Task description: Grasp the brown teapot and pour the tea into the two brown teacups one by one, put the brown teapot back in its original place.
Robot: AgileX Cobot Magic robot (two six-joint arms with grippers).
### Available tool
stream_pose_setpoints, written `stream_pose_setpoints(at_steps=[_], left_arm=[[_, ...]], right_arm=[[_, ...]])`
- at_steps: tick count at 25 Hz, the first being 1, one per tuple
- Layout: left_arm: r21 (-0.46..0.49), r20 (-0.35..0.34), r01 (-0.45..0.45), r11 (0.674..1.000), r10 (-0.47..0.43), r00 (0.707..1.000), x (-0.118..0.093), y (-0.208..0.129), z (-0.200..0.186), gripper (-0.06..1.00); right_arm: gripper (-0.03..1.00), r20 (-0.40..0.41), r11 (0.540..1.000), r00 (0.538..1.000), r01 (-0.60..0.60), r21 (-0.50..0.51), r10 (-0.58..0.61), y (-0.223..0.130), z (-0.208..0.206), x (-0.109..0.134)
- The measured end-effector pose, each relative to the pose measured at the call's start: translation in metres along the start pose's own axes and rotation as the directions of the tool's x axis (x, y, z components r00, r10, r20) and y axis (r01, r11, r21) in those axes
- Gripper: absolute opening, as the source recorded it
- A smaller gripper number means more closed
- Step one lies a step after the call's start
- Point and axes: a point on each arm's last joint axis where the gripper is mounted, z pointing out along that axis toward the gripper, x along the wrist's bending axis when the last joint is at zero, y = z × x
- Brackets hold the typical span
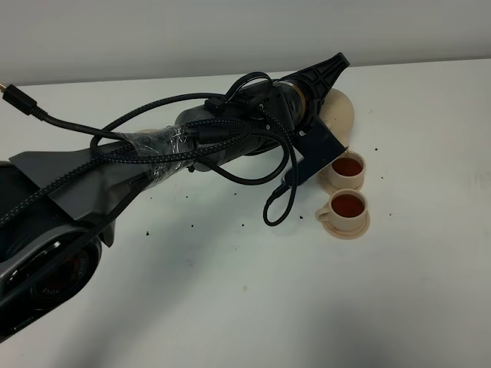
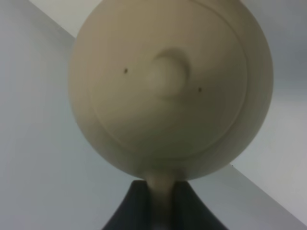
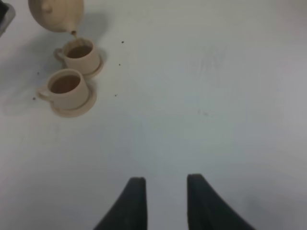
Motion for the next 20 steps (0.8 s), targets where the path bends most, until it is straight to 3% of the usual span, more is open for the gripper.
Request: stream_pose_setpoints(at_steps=[9, 20], left_arm=[[0.002, 0.006, 0.007, 1.0, -0.007, 1.0, -0.0005, -0.0002, 0.0, 0.16], [0.02, 0.041, 0.126, 0.992, -0.127, 0.991, -0.004, -0.0013, -0.0001, 0.16]], right_arm=[[0.24, 0.0, 1.0, 1.0, 0.0, 0.0, 0.0, 0.0, 0.0, 0.0], [0.24, 0.0, 1.0, 1.0, 0.0, 0.0, 0.0, 0.0, 0.0, 0.0]])
